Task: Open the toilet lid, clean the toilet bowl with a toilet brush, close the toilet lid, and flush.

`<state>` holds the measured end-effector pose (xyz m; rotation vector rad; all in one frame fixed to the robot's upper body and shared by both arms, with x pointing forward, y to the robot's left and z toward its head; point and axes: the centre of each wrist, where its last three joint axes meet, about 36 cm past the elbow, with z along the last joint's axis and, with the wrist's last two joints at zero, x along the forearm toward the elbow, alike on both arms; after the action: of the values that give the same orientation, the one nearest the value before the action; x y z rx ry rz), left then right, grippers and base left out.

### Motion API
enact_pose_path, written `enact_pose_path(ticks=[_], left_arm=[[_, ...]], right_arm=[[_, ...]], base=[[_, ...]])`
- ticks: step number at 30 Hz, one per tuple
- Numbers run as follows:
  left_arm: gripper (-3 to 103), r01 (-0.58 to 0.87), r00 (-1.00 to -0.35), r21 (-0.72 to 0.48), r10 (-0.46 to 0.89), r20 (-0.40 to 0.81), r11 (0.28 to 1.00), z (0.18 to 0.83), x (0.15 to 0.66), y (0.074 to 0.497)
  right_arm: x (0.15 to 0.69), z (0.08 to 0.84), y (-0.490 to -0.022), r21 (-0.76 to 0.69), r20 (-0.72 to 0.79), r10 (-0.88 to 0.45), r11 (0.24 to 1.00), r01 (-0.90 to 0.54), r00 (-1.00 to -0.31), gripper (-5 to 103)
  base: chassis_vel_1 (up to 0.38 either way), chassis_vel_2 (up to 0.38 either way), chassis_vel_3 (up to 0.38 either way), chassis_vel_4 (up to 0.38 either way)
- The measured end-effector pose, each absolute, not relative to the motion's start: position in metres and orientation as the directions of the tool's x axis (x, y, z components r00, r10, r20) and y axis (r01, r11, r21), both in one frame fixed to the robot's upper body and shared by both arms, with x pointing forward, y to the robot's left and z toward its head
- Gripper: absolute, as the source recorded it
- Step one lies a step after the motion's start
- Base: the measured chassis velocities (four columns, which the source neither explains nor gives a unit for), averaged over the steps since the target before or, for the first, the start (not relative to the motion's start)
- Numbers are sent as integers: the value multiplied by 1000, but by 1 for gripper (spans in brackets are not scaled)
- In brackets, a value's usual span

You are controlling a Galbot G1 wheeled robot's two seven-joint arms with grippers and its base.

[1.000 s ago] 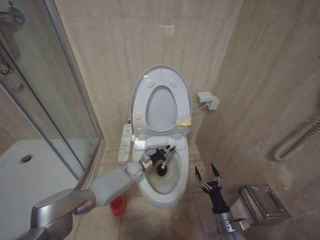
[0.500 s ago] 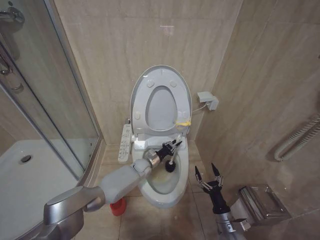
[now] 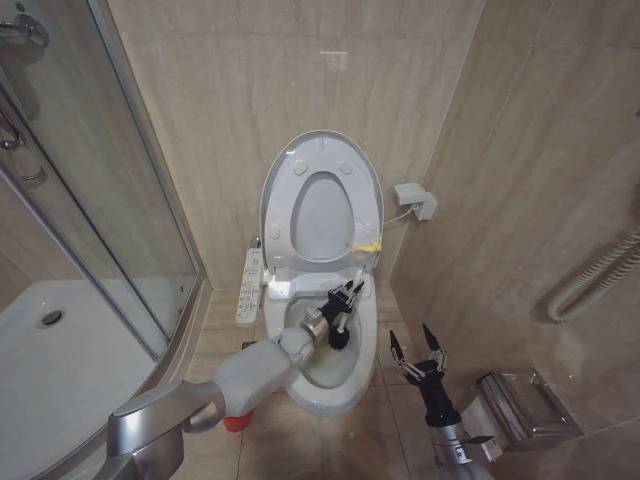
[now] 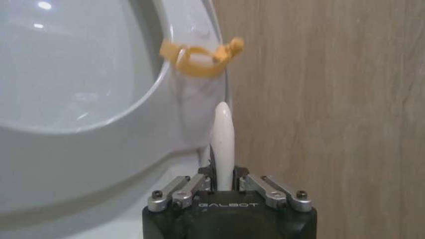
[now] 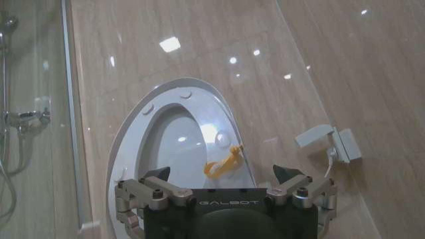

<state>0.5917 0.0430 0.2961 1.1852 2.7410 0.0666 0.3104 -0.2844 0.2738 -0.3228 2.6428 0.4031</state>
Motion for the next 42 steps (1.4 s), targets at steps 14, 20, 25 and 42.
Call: enact_pose_path(ticks=[14, 20, 25, 42], left_arm=[[19, 687, -699, 84, 688, -196, 722, 309, 599, 19], [19, 655, -732, 119, 665, -143, 746, 280, 598, 39], [19, 659, -716, 104, 664, -213, 745, 304, 603, 22], [19, 666, -716, 79, 665, -211, 742, 299, 597, 15]], right_arm=[[310, 274, -286, 230, -463, -153, 931, -285, -873, 100], [309, 274, -285, 229, -463, -159, 929, -291, -872, 100], [309, 275, -287, 227, -464, -160, 930, -291, -871, 100], [308, 277, -291, 220, -465, -166, 930, -295, -870, 100]], base=[[0, 0, 0, 0], [0, 0, 0, 0], [0, 0, 0, 0], [0, 0, 0, 0]])
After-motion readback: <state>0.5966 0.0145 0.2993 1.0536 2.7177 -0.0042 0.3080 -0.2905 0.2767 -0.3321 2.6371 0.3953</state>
